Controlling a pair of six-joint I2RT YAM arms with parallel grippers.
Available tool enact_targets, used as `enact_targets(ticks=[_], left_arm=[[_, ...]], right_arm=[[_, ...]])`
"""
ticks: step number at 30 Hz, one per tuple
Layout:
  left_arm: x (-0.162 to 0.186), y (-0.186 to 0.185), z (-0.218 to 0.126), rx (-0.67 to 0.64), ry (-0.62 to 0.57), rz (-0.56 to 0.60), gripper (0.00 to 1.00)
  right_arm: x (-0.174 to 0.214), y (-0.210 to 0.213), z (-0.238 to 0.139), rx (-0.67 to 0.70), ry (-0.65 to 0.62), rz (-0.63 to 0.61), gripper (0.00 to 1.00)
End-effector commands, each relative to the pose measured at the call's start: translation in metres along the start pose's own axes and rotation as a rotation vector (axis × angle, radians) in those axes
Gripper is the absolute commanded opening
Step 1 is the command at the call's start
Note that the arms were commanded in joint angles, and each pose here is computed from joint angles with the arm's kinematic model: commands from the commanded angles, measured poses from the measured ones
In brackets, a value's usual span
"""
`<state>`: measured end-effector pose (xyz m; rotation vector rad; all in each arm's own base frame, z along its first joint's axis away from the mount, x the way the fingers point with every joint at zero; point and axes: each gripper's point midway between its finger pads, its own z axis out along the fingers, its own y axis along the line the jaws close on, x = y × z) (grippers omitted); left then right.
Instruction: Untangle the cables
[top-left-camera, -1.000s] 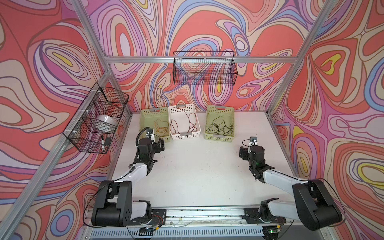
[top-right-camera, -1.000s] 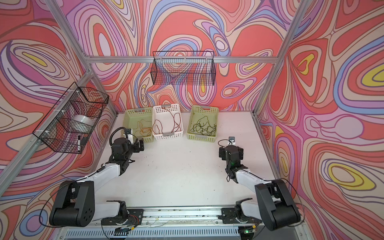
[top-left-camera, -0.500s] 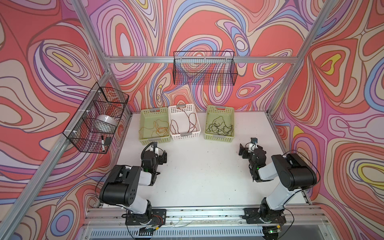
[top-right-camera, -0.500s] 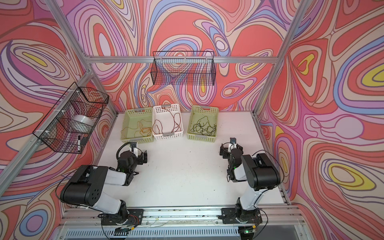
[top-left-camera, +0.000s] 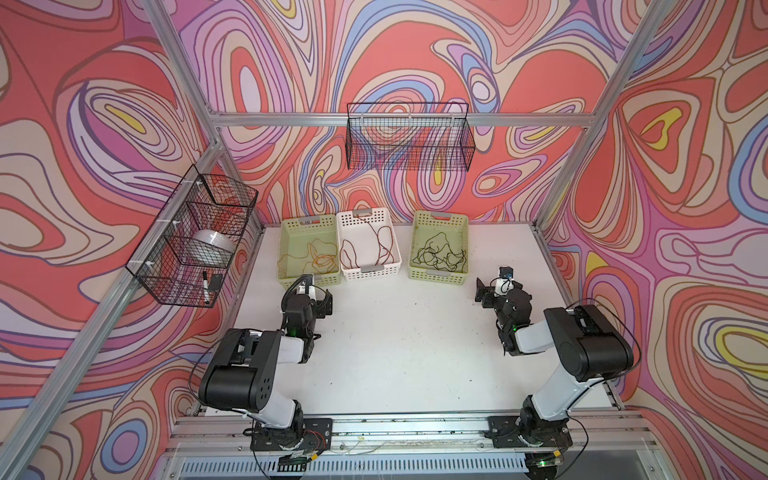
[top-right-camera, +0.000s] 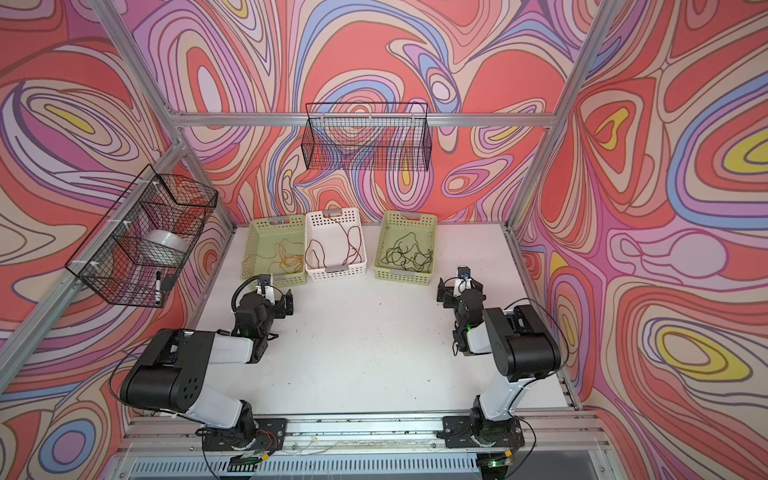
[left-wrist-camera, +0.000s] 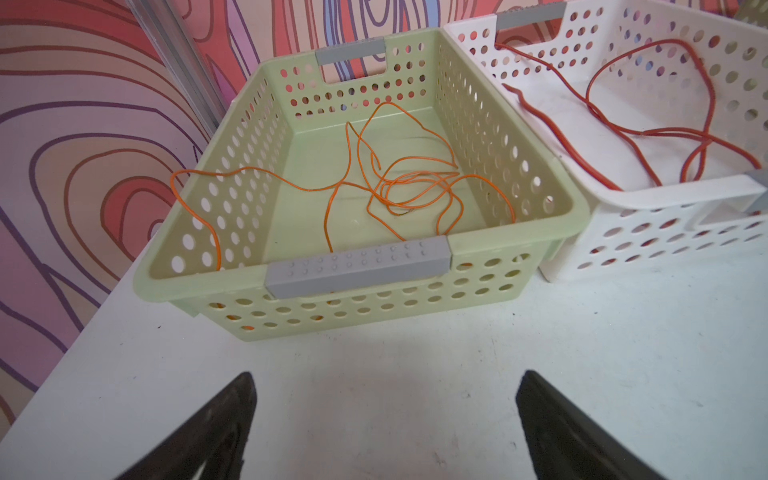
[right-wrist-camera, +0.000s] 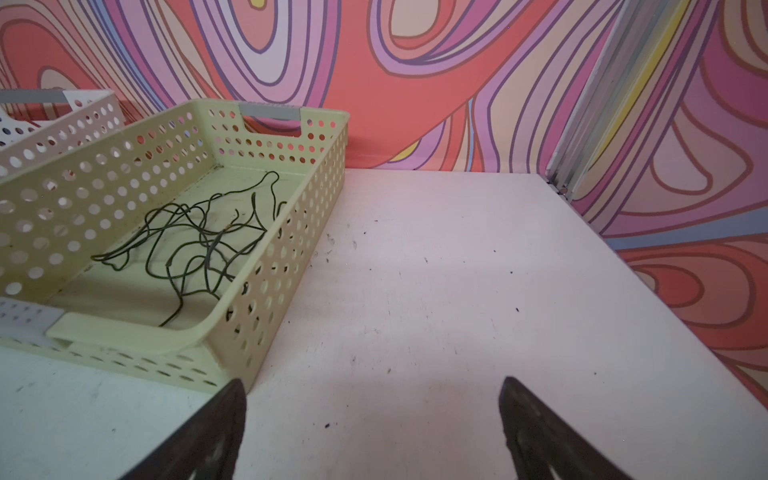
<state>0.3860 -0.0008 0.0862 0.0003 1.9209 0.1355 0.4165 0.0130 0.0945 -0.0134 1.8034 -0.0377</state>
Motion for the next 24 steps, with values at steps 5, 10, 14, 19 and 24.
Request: enact_targets(ticks=[5,10,14,19,24], left_arm=[[-0.0060,0.0037,0.0017,-0.016,-0.017,-0.015,1.00],[-0.0063,0.0037,0.0018,-0.015,-0.017,-0.015,1.00],[-0.0061,0.0037,0.0019,-0.016,-0.017,-0.014,1.00],[-0.0060,0.0036,0.0019,-0.015,-0.016,-0.014,1.00],[-0.0058,0.0036,0.0018,-0.015,-0.016,-0.017,1.00]], right_arm=[[-0.0028,-0.0044,0.0045,0.009,0.013,0.017,0.98],[-0.0025,-0.0044,0.0045,0.009,0.015,0.015,0.98],[-0.0003,-0.0040,0.0075,-0.001,0.031,0.021,0.99],[-0.0004,-0.0066,0.0104,-0.010,0.042,0.033,0.98],[-0.0024,-0.0084,0.0072,0.000,0.026,0.029,0.98]])
